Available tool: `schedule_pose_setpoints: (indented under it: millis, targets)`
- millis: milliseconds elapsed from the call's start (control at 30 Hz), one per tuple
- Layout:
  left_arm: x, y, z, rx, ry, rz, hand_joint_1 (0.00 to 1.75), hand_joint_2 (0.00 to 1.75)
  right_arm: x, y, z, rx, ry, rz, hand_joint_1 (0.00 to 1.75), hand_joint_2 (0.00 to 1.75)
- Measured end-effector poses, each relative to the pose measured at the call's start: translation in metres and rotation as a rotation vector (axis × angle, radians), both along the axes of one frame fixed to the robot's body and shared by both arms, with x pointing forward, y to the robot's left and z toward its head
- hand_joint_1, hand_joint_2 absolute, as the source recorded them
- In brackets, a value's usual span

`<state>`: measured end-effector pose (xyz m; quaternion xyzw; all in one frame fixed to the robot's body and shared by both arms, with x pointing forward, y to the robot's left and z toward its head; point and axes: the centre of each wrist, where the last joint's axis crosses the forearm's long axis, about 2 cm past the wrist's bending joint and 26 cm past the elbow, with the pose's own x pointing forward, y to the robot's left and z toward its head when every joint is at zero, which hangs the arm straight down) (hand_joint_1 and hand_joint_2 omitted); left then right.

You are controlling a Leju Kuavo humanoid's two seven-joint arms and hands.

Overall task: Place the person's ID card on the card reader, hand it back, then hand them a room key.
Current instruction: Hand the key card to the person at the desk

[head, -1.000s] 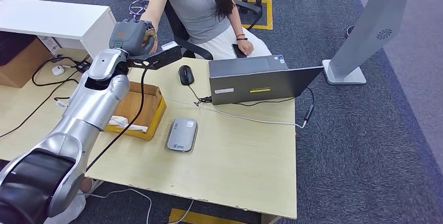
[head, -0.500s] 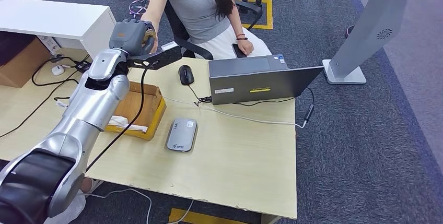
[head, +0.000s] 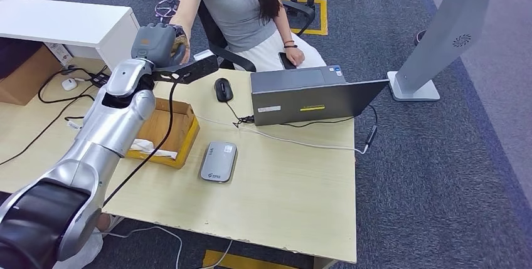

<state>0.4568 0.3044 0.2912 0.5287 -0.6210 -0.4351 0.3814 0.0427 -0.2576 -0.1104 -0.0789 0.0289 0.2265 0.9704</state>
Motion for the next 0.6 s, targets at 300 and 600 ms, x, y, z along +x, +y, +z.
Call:
schedule_pose_setpoints:
  millis: [300,600]
  targets:
    - [-0.093,-0.039,-0.059,-0.114,-0.148,-0.194,0.0,1.75,-0.004,-0.001,0.0,-0.012,0.012,-0.036,0.0,0.0]
    - [-0.108,-0.042,-0.052,-0.136,-0.187,-0.227,0.0,1.75,-0.004,-0.002,-0.001,-0.013,0.013,-0.044,0.0,0.0]
